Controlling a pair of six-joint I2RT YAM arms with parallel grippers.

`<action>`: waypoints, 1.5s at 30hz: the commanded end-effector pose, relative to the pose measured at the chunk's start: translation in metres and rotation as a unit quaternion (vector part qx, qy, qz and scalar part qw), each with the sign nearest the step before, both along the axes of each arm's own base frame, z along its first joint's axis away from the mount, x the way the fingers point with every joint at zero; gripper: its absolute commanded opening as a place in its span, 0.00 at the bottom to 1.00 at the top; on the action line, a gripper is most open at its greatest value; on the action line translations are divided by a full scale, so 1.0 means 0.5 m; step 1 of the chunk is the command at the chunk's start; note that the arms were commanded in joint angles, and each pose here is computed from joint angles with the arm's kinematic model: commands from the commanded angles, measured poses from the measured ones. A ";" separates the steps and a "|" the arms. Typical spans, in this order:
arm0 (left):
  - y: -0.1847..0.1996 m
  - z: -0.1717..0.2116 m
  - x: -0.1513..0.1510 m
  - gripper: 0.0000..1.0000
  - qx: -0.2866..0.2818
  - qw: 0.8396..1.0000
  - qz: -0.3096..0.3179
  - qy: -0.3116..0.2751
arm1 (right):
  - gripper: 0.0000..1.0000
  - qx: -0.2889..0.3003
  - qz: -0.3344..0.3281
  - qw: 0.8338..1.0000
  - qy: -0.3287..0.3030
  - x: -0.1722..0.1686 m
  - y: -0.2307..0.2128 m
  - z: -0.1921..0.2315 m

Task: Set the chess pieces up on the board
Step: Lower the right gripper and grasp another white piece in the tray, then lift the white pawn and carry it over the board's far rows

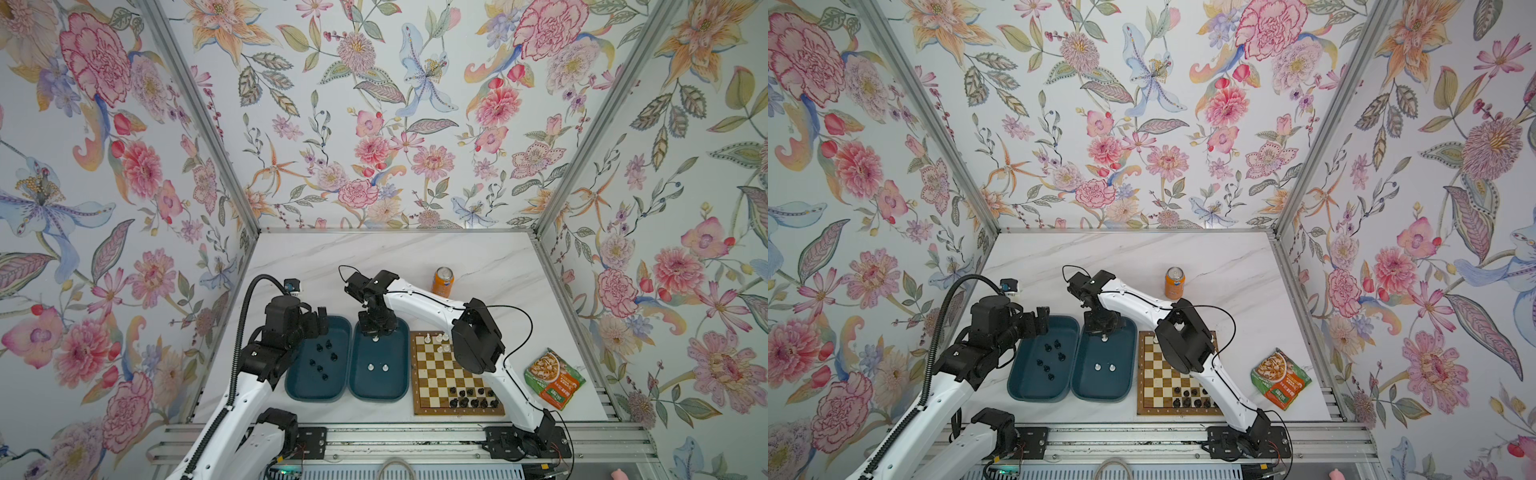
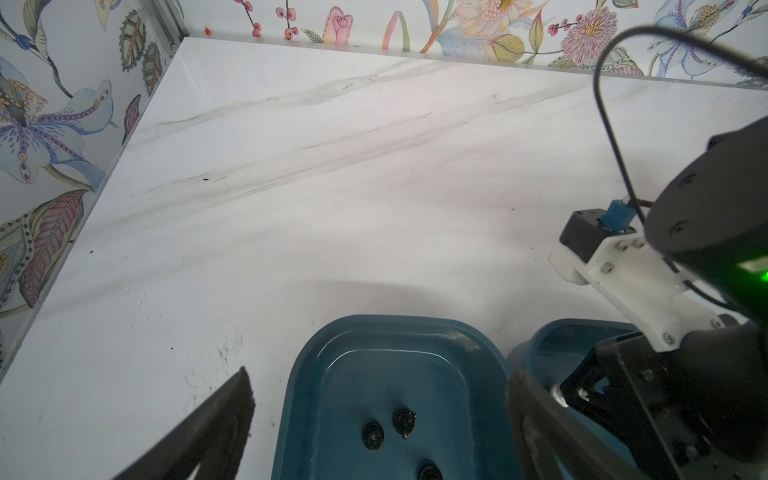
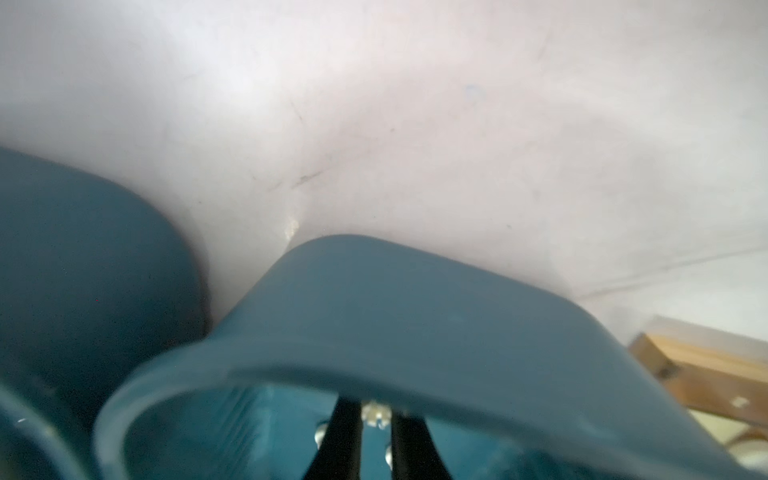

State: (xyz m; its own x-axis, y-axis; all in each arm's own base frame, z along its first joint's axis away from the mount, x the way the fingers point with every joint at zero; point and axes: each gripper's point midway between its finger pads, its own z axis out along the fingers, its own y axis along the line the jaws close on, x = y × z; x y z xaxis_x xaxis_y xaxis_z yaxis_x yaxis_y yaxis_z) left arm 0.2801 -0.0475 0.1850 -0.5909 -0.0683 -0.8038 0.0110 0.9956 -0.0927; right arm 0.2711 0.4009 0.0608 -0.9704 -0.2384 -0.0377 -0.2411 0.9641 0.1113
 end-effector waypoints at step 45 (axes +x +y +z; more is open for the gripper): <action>-0.077 0.084 0.095 0.95 -0.048 0.997 -0.027 -0.049 | 0.12 -0.044 -0.079 0.995 -0.048 -0.008 -0.250 0.057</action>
